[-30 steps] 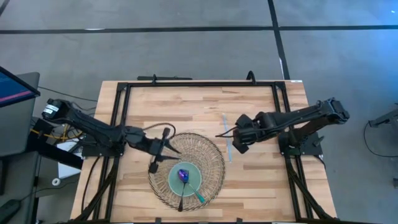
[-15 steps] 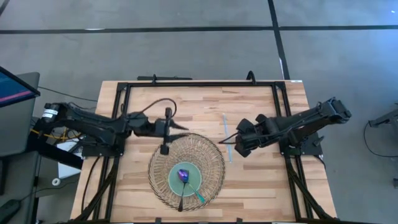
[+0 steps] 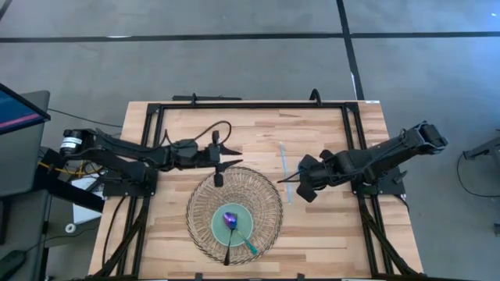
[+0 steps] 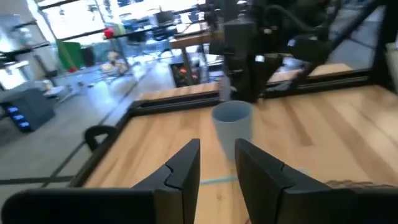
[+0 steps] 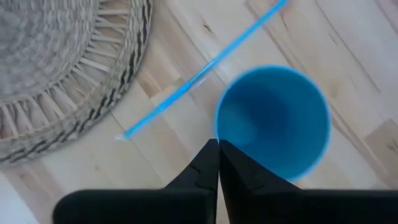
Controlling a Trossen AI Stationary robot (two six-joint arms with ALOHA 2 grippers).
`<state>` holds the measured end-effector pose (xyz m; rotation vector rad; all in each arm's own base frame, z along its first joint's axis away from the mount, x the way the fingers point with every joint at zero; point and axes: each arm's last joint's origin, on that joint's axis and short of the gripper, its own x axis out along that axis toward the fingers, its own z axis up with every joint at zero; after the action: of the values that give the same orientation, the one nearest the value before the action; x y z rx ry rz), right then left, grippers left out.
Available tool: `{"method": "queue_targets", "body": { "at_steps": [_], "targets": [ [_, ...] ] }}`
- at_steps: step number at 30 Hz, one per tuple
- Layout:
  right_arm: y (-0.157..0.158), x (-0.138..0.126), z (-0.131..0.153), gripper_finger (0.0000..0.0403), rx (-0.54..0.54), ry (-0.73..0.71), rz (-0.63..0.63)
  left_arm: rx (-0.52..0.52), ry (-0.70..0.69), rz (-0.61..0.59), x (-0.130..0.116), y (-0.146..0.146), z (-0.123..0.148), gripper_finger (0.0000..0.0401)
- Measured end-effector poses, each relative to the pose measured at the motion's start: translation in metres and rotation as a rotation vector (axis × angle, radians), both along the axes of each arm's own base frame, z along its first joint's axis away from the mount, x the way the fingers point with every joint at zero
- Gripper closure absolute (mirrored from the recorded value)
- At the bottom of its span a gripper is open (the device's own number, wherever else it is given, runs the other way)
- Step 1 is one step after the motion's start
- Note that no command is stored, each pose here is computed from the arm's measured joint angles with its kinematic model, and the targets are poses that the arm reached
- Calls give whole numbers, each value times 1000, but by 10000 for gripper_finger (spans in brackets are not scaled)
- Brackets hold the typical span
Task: Pick & Place Utensil
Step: Put the blue cup on the brown mat to the top right of the green bowl
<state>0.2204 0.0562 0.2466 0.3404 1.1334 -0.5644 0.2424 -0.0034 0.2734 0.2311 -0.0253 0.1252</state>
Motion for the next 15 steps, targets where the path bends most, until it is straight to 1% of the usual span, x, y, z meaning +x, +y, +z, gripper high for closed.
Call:
{"method": "queue_targets", "body": {
  "at_steps": [3,7,11,15],
  "targets": [
    [-4,4,-3,383,40,25,12,-2,-26,35,-1,2,5,280],
    [-9,9,-9,354,110,61,2,-1,-33,28,-3,0,7,240],
    [-15,13,-11,334,90,62,-27,9,-33,26,-3,0,7,207],
    [-20,15,-13,326,76,62,-49,22,-32,29,-3,0,7,191]
  ]
}}
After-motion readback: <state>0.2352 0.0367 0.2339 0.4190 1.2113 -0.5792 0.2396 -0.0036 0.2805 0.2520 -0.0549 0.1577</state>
